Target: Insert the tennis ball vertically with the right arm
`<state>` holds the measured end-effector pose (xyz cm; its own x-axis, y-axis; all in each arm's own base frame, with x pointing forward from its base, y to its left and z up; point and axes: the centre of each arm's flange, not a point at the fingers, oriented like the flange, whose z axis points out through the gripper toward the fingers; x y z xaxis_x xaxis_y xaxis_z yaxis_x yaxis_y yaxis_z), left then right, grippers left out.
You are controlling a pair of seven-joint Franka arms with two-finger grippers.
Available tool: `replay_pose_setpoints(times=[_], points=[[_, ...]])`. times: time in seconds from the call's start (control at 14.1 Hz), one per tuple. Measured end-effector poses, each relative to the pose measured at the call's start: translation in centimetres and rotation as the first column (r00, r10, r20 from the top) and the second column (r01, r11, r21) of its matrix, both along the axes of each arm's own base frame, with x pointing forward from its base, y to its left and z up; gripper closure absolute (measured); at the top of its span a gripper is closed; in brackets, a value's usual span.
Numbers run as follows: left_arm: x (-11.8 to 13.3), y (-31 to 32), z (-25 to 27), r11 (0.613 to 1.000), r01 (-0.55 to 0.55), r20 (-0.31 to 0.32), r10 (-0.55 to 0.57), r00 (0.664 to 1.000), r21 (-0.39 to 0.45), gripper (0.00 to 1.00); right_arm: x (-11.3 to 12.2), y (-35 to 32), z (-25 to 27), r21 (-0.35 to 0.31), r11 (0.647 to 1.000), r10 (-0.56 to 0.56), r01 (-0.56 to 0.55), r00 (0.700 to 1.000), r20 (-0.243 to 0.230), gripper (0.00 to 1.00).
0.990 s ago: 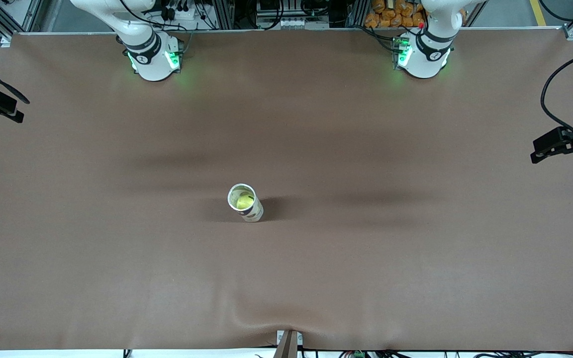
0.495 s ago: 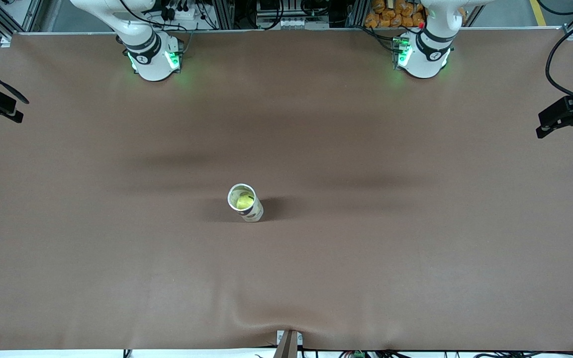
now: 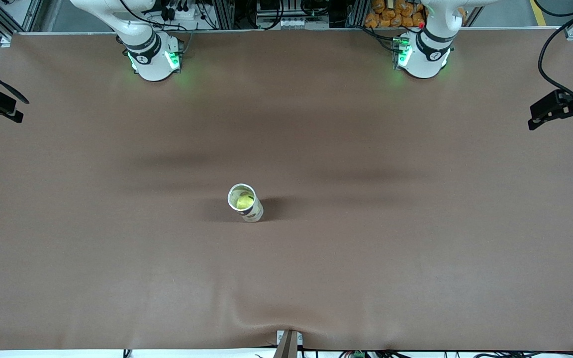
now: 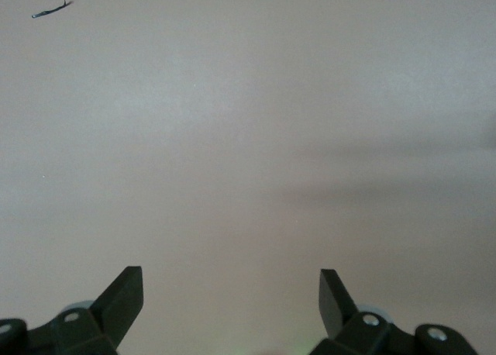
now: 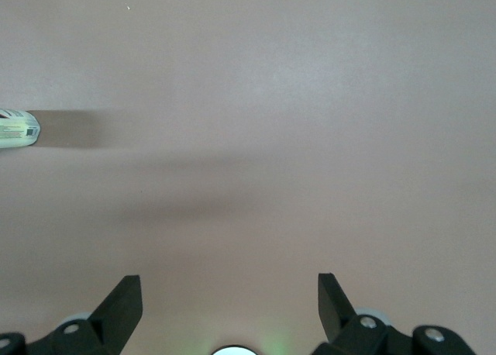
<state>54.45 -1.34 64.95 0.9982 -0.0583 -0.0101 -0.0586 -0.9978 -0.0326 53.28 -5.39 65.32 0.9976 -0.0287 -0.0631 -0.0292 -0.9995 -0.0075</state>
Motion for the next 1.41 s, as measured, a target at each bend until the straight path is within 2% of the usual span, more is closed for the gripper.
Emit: replay_pose_setpoints(times=[0.64, 0.99, 1.41], points=[[-4.0, -0.5, 0.8, 1.0, -0.001, -0.012, 0.001, 1.0, 0.007, 0.0, 0.0, 0.0, 0.0, 0.0, 1.0, 0.0, 0.0, 1.0, 0.0, 0.0], [-4.2, -0.6, 1.0, 1.0, -0.015, -0.008, 0.015, 1.0, -0.001, 0.0, 0.0, 0.0, 0.0, 0.0, 1.0, 0.0, 0.0, 1.0, 0.0, 0.0], [-4.2, -1.0, 1.0, 0.992, -0.124, -0.008, 0.124, 0.992, -0.025, 0.0, 0.0, 0.0, 0.0, 0.0, 1.0, -0.001, 0.001, 1.0, -0.001, 0.0]])
